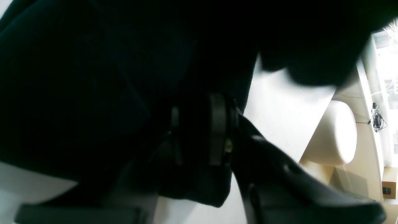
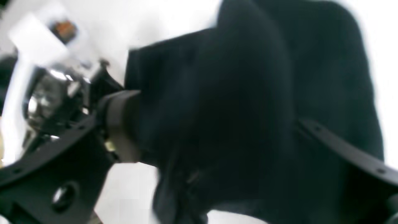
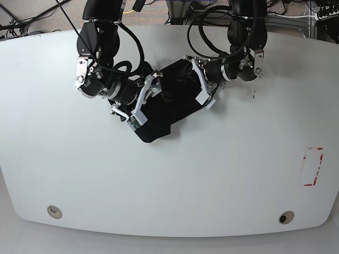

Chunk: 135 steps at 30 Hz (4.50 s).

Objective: Fold the T-shirt properly
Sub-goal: 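Lift both strip ends and fold them toward each other, then regrasp the folded bundle with both grippers and press it together, then rotate the folded bundle with both grippers and release the right gripper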

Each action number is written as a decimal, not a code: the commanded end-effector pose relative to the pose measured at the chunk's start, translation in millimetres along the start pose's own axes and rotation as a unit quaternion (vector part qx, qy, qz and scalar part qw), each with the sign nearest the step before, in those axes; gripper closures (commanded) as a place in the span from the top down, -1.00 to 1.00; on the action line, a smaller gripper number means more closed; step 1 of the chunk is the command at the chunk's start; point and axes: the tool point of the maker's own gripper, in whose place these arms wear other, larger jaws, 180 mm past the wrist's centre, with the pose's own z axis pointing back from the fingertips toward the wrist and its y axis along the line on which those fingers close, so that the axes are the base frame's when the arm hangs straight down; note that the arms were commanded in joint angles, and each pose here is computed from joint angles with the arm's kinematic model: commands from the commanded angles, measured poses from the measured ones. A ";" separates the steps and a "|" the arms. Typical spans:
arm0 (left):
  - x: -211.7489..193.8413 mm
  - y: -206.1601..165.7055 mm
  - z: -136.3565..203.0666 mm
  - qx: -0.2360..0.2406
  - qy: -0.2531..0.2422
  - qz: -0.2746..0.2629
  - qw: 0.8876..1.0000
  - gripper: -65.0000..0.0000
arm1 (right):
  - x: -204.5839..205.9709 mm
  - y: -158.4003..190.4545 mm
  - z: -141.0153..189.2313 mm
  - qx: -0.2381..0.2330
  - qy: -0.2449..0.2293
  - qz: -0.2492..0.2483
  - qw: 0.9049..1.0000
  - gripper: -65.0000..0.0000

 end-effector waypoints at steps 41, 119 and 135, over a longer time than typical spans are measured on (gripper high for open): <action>5.5 101.6 193.5 0.160 -0.133 0.040 0.977 -0.39 | -3.7 36.4 28.3 0.083 -0.078 -0.058 0.992 0.48; 75.4 95.5 52.2 0.202 0.101 -0.287 0.931 -0.38 | -35.9 -95.3 2.9 -0.109 0.011 0.020 0.994 -0.36; 140.9 116.8 127.1 0.298 0.031 -0.320 0.899 -0.39 | -51.2 63.9 -34.7 0.048 0.022 0.084 0.995 -0.36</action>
